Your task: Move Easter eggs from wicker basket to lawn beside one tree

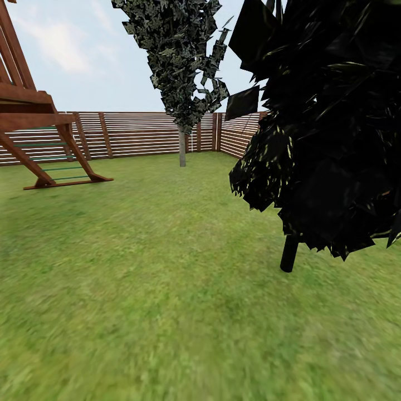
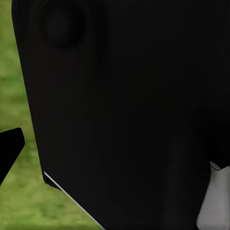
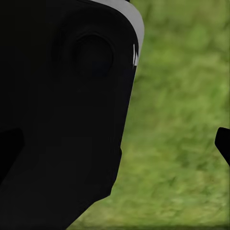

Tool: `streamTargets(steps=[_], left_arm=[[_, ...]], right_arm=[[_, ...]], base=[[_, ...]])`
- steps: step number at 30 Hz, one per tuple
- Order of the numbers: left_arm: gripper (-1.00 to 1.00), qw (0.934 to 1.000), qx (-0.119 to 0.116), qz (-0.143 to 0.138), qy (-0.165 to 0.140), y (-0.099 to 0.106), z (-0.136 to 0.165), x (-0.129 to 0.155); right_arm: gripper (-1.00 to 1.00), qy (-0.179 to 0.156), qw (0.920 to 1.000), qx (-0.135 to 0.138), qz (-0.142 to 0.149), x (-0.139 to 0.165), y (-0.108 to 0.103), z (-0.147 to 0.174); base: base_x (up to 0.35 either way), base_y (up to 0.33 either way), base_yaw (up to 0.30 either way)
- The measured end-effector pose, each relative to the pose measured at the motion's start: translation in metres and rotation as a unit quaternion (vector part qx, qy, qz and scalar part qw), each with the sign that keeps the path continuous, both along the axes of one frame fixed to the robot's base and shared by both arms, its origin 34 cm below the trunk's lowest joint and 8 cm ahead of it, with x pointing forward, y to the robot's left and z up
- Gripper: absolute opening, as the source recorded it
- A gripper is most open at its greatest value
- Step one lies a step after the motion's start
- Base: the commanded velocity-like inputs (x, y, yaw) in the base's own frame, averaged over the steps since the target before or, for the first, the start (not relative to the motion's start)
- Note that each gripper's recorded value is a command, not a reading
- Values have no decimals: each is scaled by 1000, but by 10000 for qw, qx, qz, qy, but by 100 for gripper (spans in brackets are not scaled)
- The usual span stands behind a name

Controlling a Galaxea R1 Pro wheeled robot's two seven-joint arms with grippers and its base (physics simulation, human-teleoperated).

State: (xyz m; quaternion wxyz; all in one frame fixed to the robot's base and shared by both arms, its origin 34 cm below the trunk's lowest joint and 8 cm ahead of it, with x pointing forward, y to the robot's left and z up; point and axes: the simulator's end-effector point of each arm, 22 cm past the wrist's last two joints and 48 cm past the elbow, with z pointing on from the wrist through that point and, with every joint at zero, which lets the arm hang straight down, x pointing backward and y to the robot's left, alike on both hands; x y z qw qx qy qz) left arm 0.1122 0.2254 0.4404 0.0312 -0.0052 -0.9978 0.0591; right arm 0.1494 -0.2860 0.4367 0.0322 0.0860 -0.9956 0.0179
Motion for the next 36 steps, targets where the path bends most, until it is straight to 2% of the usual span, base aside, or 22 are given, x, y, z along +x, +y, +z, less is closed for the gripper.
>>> streamTargets(steps=[36], left_arm=[[100, 10000, -1, -3, 2, 0, 0, 0]], right_arm=[[100, 0, 10000, -1, 0, 0, 0, 0]], base=[[0, 0, 0]])
